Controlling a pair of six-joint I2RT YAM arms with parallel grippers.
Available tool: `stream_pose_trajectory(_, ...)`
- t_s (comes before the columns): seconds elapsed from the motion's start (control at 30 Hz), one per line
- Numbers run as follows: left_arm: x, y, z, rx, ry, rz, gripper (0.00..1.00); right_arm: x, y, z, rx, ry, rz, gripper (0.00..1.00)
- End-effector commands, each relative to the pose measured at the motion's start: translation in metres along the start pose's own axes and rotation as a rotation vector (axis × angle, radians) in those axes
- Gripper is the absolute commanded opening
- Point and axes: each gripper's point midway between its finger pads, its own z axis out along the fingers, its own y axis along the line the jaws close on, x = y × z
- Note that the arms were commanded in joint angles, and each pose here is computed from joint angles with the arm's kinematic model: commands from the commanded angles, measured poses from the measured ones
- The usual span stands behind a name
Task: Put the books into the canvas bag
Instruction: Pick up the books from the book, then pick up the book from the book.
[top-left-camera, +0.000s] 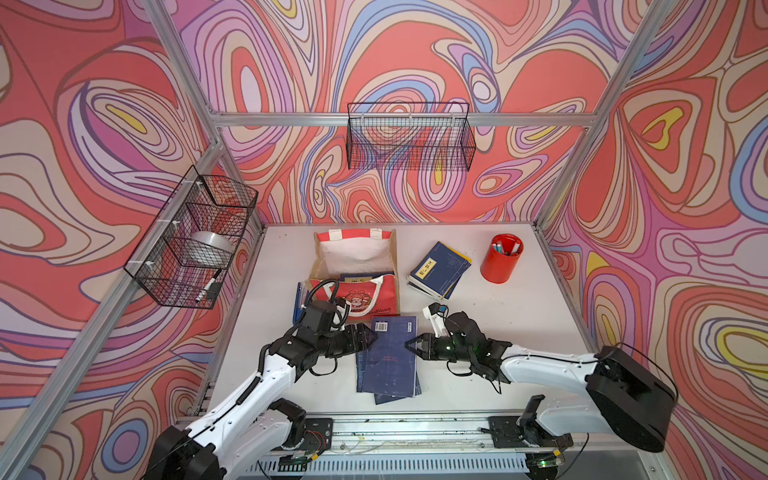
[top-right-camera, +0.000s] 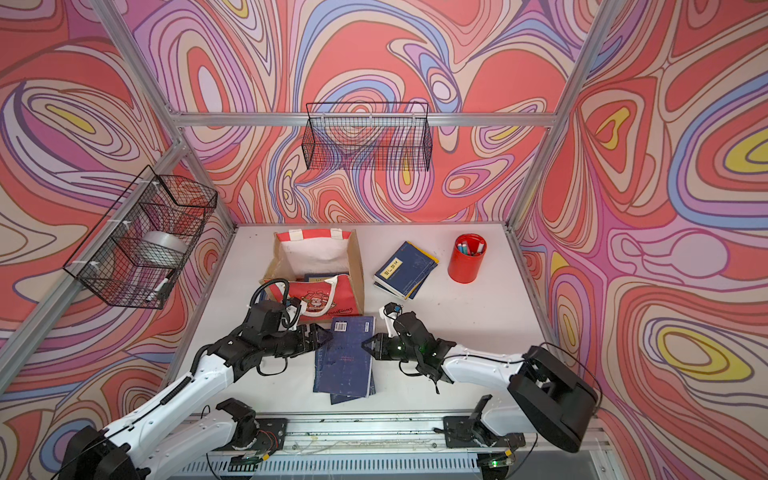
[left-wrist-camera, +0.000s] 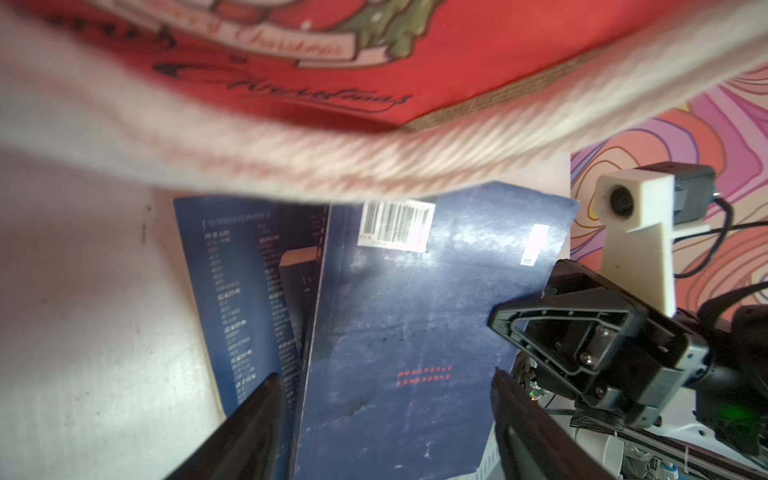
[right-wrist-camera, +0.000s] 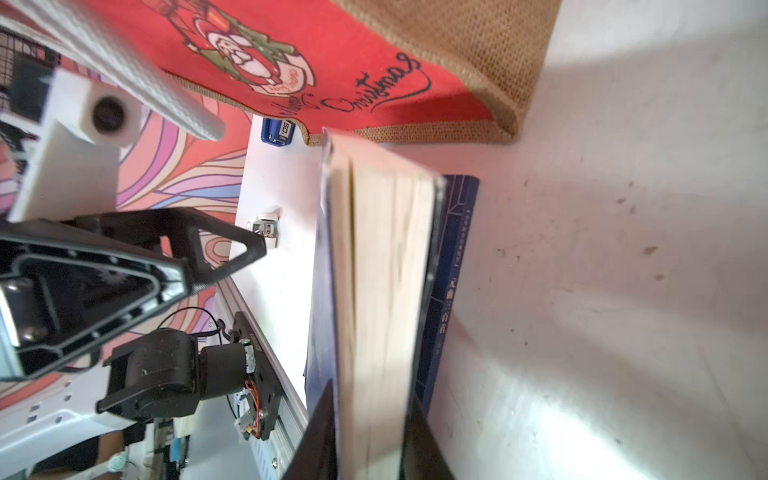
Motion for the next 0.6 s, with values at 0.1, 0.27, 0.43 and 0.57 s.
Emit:
stream_pose_trajectory(0.1, 0.002, -0.017, 0.003, 0.055, 0.042, 0.052, 0.8, -0.001, 0.002, -0.022, 0.025, 0.001, -0.146, 0.0)
stream_pose_trajectory(0.27, 0.009, -0.032, 0.017, 0.122, 0.055, 0.119, 0.8, -0.001, 0.016, -0.028, -0.096, -0.04, -0.231, 0.0)
stream_pose_trajectory(0.43, 0.007, -0.037, 0.026, 0.148, 0.037, 0.142, 0.8, 0.005, 0.021, -0.026, -0.192, -0.02, -0.279, 0.0)
stream_pose_trajectory(0.57, 0.004, -0.035, 0.028, 0.138, 0.016, 0.155, 0.8, 0.005, 0.029, -0.03, -0.28, -0.047, -0.301, 0.0)
